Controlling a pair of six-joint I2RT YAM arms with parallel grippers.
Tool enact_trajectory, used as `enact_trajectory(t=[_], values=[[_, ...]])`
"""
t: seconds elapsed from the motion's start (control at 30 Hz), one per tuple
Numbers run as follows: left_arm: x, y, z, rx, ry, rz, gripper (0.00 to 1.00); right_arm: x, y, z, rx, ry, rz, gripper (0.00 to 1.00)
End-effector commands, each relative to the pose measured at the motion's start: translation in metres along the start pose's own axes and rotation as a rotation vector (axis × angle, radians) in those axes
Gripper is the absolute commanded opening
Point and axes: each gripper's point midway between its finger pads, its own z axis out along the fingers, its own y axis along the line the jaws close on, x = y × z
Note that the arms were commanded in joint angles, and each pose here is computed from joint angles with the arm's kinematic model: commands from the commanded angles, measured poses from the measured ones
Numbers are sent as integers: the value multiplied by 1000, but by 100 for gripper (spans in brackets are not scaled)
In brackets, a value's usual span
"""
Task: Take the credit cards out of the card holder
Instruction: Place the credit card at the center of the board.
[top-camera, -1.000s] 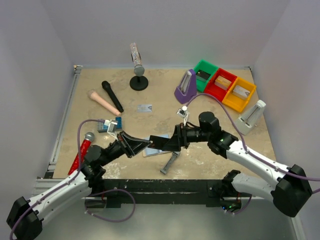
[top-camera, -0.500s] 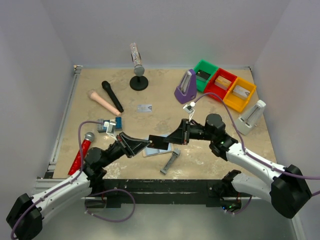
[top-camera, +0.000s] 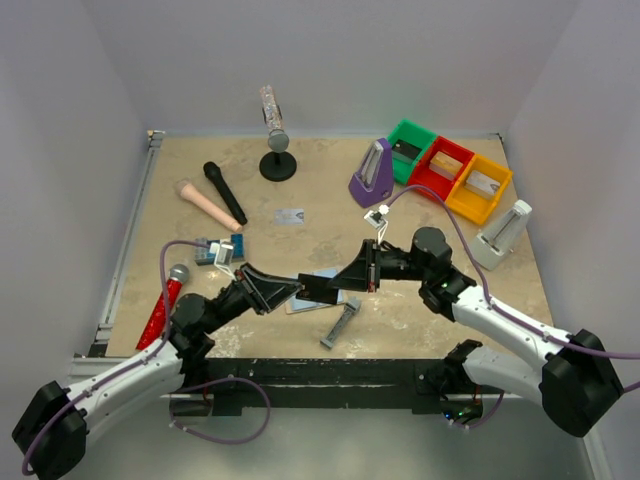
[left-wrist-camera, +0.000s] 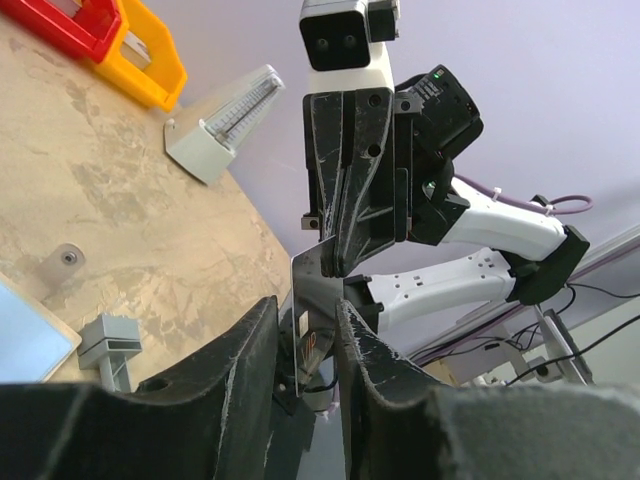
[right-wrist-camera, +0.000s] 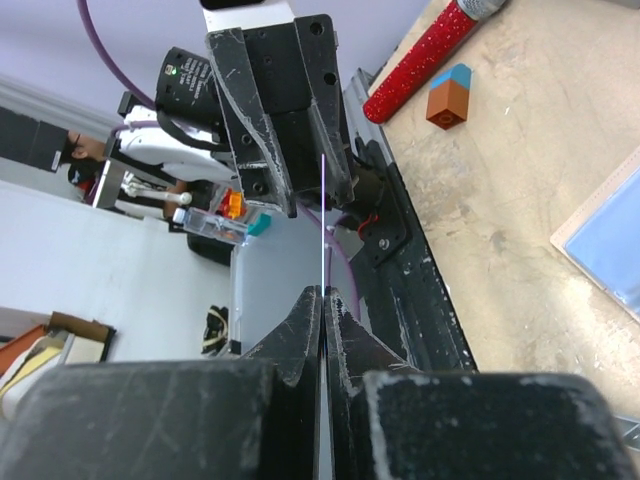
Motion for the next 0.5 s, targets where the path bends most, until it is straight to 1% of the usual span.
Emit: enact_trajectory(t=[0.0,0.1,0.23,0.3,0.33,0.4,0.43,0.47], values=[[0,-17,0,78,9,11,34,-4,18,-1,-61,18,-62,0],[3,-15,1,78,23,6,23,-4,19,0,-65,25,-67,0],[7,-14,2,76,49,1,11,-4,19,-1,-62,31,-68,0],[9,-15,3,79,62,-3,2,-4,19,-1,-60,34,-66,0],[10,-14,3,79,64,-5,0,-4,19,-1,-61,33,-70,0],[9,-14,3,80,58,-10,0,-4,18,-1,-46,33,-73,0],[9,-13,2,78,52,-10,0,-4,16,-2,-33,36,-67,12],[7,-12,3,72,41,-10,0,-4,14,-2,-17,35,-74,30]])
